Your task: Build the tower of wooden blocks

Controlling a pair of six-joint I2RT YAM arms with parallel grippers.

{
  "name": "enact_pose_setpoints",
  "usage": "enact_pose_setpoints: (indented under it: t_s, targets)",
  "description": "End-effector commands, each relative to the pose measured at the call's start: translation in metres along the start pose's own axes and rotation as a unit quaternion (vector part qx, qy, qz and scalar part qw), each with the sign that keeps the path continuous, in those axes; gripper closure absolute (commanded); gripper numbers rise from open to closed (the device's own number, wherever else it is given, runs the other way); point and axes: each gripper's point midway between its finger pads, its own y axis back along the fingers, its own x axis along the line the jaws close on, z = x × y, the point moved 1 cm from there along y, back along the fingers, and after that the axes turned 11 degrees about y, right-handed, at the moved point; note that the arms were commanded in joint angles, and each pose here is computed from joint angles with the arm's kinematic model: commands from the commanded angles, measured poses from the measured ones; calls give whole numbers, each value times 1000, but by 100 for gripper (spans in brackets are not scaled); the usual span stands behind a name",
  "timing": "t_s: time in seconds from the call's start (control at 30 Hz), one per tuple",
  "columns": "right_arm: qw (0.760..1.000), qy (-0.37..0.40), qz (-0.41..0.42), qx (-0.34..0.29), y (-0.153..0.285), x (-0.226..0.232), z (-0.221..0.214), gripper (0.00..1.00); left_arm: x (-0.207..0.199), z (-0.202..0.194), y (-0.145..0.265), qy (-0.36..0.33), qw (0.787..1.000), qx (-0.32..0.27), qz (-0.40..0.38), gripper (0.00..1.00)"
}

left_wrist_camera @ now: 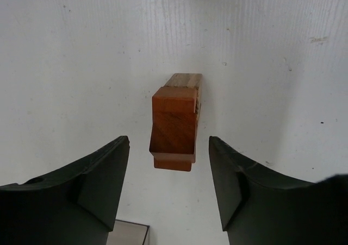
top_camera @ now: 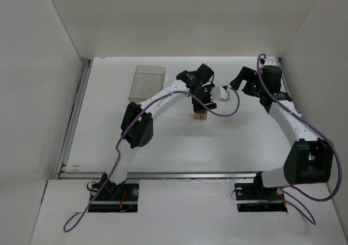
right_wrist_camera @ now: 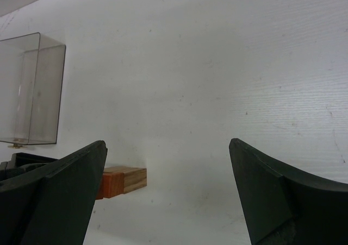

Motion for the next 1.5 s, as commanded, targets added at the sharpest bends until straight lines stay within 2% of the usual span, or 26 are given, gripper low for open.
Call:
enact_pose_setpoints:
  t_s: [0.0,0.03,0.07,0.23,0.3,0.4,0.47,0.5,0.57,0.63,0.67,0.73,0.77,0.8,0.83,0.9,0.93,0.97,1.03,1.07,1.2,1.27,1.37,1.43,1.47]
  targets:
    - [1000,11,8,-26,1,2,15,0,-1,47,58,-27,996,-80,26,42]
    - [1000,15,8,-26,3,3,15,0,-1,47,58,-27,996,-80,26,41]
    - [1000,15,8,-26,3,3,15,0,-2,53,66,-32,995,-93,28,36]
    - [999,16,-7,-37,9,0,23,0,-5,70,101,-36,989,-133,46,33]
    - [999,2,-26,-39,12,-7,29,0,-6,76,114,-35,987,-148,55,0]
    - [997,-9,-50,-57,21,-11,42,0,3,82,141,-2,978,-178,109,0]
    - [994,-17,-82,-74,29,-21,52,0,13,94,174,23,960,-223,168,0]
    - [992,-23,-100,-74,33,-26,52,0,19,82,172,75,954,-221,186,0]
    - [981,-40,-166,-93,49,-45,60,0,44,69,205,146,918,-232,286,0]
    - [966,-61,-221,-116,70,-58,71,0,71,47,224,252,864,-248,358,0]
    - [950,-69,-276,-132,82,-75,74,0,89,22,242,302,816,-229,436,0]
    - [931,-81,-322,-153,102,-86,80,0,110,-22,267,372,749,-204,509,0]
    - [923,-87,-337,-165,116,-88,83,0,116,-44,279,414,700,-196,548,0]
    - [910,-95,-360,-182,128,-94,87,0,126,-68,295,442,667,-188,569,0]
    - [906,-96,-368,-187,134,-96,85,0,125,-94,289,462,656,-155,576,0]
    - [891,-106,-389,-208,156,-102,86,0,124,-125,294,507,619,-150,581,0]
    - [888,-112,-393,-212,159,-103,82,0,123,-140,311,514,601,-158,592,0]
    - [885,-115,-393,-223,171,-101,85,0,116,-161,296,517,604,-132,592,0]
    - [881,-124,-394,-232,179,-101,83,0,103,-171,305,513,593,-136,606,0]
    - [881,-124,-393,-232,181,-101,80,0,99,-179,297,512,595,-131,606,0]
    - [885,-127,-384,-229,196,-96,72,0,90,-185,303,508,588,-145,612,0]
    - [888,-126,-381,-223,199,-94,68,0,89,-186,312,507,574,-150,625,0]
    - [898,-122,-368,-207,204,-89,61,0,89,-188,315,506,567,-147,633,0]
    - [900,-123,-363,-209,211,-86,59,0,87,-189,314,509,566,-146,632,0]
    - [902,-122,-359,-207,213,-84,58,0,87,-187,308,515,574,-149,619,0]
